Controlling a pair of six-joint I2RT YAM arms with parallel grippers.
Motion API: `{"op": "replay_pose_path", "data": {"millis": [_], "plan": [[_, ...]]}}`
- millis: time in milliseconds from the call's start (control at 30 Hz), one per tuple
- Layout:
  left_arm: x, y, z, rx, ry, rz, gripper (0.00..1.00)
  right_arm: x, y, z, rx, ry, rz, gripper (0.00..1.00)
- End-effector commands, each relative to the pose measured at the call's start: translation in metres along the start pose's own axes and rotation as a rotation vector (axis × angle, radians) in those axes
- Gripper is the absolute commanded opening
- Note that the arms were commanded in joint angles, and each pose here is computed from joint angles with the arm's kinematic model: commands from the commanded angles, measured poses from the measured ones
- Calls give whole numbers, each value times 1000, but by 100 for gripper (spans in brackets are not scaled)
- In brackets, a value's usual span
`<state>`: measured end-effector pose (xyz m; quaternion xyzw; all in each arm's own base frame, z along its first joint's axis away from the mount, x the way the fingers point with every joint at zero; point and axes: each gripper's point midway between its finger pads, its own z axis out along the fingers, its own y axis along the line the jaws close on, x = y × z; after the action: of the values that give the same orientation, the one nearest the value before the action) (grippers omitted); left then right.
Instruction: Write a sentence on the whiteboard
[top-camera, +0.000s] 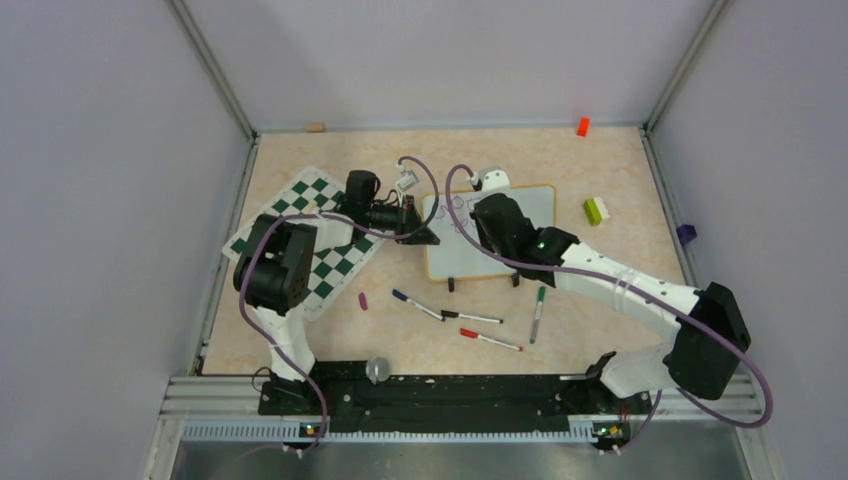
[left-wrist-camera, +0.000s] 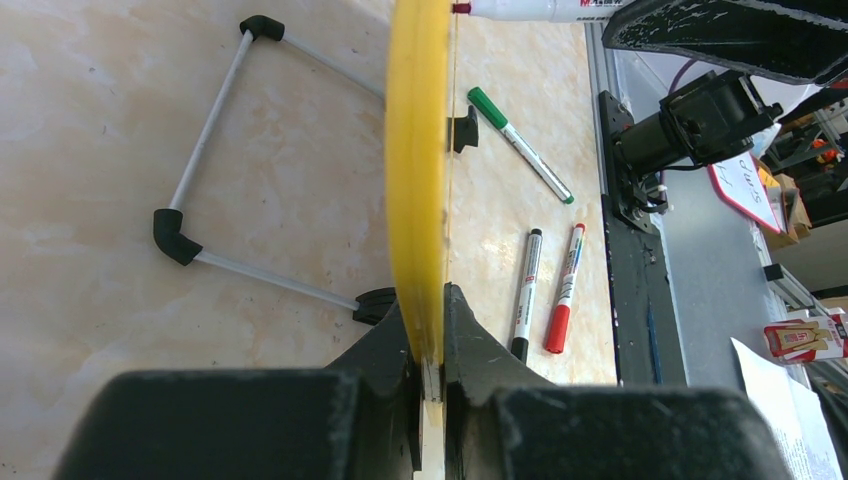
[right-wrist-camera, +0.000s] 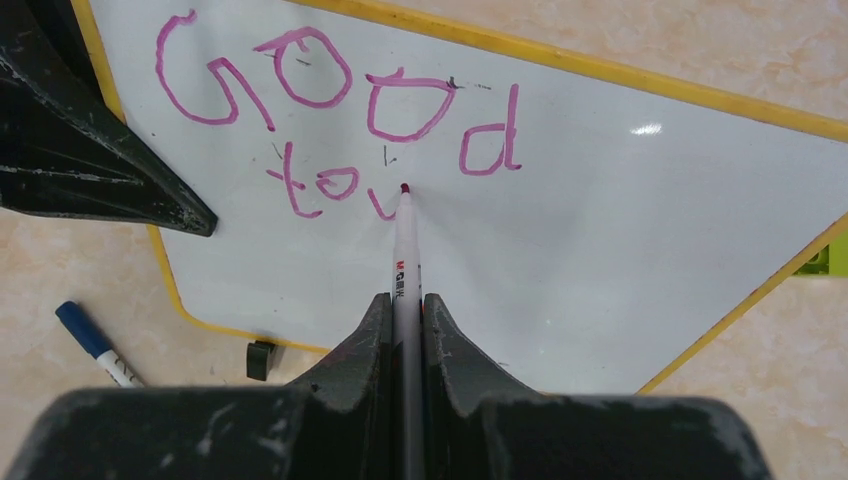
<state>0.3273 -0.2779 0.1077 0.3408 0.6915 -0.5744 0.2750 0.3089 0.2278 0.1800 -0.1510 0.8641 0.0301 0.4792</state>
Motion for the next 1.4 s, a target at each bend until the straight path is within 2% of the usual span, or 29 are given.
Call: {"op": "replay_pose_path", "data": {"millis": [0,433,833,1100,1367], "plan": [[8,2,6,-19,26,36,0,7,-10,-4,9,3,38,0],[9,2,6,-20,27,35,0,7,-14,-2,40,8,28,0],[8,2,6,-21,27,38,0,-22,-18,1,58,-30,23,0],[9,2,6,-20,28,35,0,-25,-15,-1,41,-25,24,0],[8,2,6,-18,27,39,0,-33,-10,-24,-48,-59,68,0]]}}
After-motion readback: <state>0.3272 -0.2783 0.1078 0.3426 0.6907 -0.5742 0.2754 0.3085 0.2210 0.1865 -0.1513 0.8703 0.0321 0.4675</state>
